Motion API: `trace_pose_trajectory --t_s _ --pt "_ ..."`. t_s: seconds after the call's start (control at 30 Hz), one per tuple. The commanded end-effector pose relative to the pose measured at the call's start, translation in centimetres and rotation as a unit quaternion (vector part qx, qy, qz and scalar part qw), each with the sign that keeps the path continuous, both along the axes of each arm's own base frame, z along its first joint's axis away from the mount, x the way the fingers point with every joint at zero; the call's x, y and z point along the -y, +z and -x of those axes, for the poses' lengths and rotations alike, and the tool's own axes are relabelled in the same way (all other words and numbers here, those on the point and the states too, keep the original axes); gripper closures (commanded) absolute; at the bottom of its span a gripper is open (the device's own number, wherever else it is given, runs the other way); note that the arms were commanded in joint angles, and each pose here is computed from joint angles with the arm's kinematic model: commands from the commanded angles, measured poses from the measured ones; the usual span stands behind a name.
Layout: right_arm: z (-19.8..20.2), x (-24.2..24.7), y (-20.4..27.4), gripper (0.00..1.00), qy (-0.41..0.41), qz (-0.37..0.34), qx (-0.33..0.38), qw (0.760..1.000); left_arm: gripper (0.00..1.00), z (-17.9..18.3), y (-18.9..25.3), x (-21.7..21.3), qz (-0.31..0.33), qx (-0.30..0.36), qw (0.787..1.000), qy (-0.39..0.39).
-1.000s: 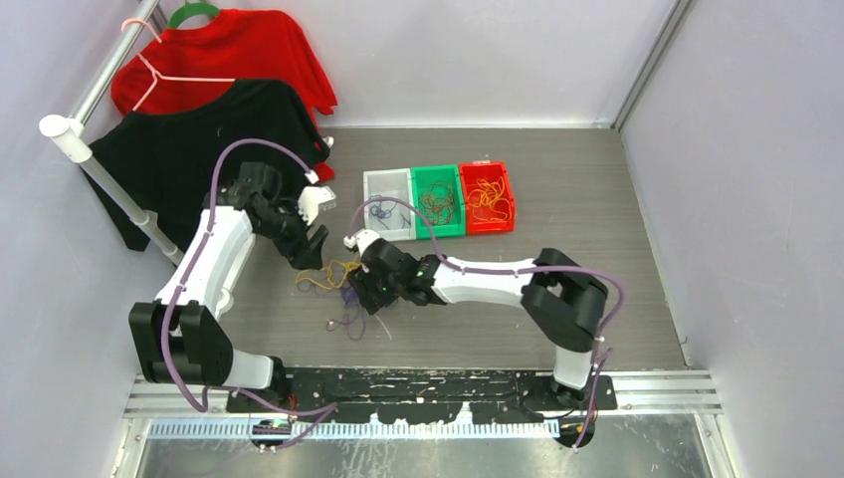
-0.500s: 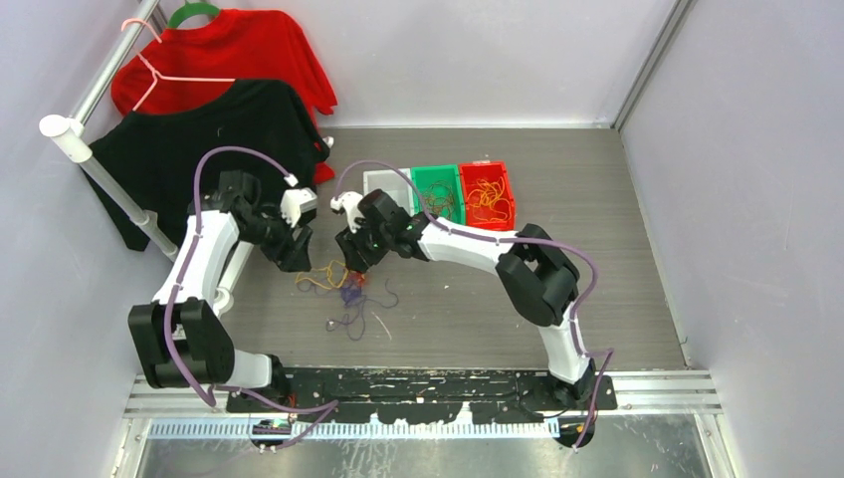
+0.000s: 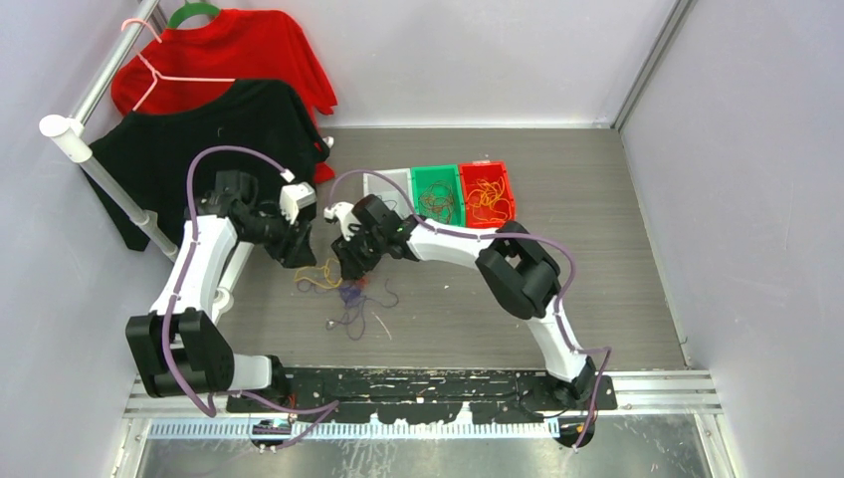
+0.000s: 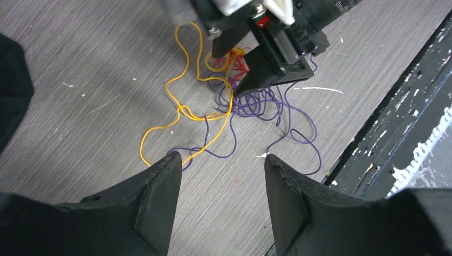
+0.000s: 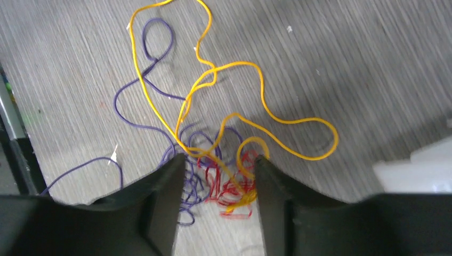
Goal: Untangle the cables
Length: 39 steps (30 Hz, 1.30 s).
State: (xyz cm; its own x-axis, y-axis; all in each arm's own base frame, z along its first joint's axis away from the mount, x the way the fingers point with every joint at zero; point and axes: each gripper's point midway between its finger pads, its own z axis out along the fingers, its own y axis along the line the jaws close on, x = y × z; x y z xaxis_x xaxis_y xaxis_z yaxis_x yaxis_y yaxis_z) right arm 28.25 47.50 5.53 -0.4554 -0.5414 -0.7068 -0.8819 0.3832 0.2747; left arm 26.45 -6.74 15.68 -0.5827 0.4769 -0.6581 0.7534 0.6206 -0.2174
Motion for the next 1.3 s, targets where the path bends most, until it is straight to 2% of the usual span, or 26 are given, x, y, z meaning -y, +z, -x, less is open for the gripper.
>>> trace_pose_trajectory --t_s 0.0,0.07,0.2,0.23,0.27,0.3,0.33,0.43,0.47,0.67,0.8,0.97,1.17,1.27 --pt "-2.0 -0.5 8.7 0.36 -0.057 -0.112 0.069 0.990 0.42 0.2 0.7 1.6 0.050 0.018 0.998 -0.019" --pt "-2.5 0.2 10.0 0.23 -0.090 -0.130 0.081 0.984 0.42 0.2 0.1 2.1 0.058 0.012 0.998 -0.026" --pt "-3.3 2.6 11.2 0.22 -0.190 -0.153 0.068 0.967 0.44 -0.7 -1.2 2.4 0.055 0.003 0.998 -0.023" --pt "-3.1 3.0 10.9 0.19 -0.202 -0.154 0.058 0.965 0.45 -0.9 -1.4 2.5 0.055 0.001 0.998 -0.021" --pt "-2.7 3.3 10.6 0.10 -0.212 -0.157 0.050 0.963 0.45 -1.3 -1.6 2.6 0.053 0.001 0.998 -0.020" --pt "-2.6 3.8 9.9 0.09 -0.231 -0.151 0.047 0.960 0.45 -1.6 -1.8 2.8 0.049 0.002 0.999 -0.020" --pt "-2.3 4.4 9.2 0.11 -0.248 -0.141 0.043 0.957 0.46 -1.8 -2.0 3.1 0.046 0.003 0.999 -0.022" --pt "-1.3 5.9 6.4 0.32 -0.314 -0.131 -0.007 0.940 0.46 -2.5 -2.6 4.4 0.034 0.013 0.999 -0.039" --pt "-0.8 6.1 5.8 0.34 -0.328 -0.133 -0.015 0.935 0.46 -2.7 -2.8 5.0 0.029 0.017 0.998 -0.047" --pt "1.0 8.1 4.6 0.37 -0.374 -0.179 -0.015 0.910 0.45 -4.1 -4.3 8.1 -0.004 0.025 0.995 -0.093" --pt "1.3 9.6 4.8 0.38 -0.387 -0.190 -0.006 0.902 0.47 -4.6 -5.8 9.1 -0.034 0.018 0.992 -0.124" --pt "1.4 11.5 5.8 0.44 -0.407 -0.214 -0.001 0.888 0.63 -4.8 -7.5 9.6 -0.074 0.024 0.985 -0.154" --pt "1.3 12.4 6.8 0.47 -0.411 -0.235 0.000 0.881 0.75 -5.0 -8.8 10.0 -0.099 0.034 0.980 -0.170" --pt "1.3 12.3 7.4 0.48 -0.405 -0.247 -0.001 0.880 0.89 -4.8 -8.8 10.2 -0.102 0.033 0.979 -0.174"
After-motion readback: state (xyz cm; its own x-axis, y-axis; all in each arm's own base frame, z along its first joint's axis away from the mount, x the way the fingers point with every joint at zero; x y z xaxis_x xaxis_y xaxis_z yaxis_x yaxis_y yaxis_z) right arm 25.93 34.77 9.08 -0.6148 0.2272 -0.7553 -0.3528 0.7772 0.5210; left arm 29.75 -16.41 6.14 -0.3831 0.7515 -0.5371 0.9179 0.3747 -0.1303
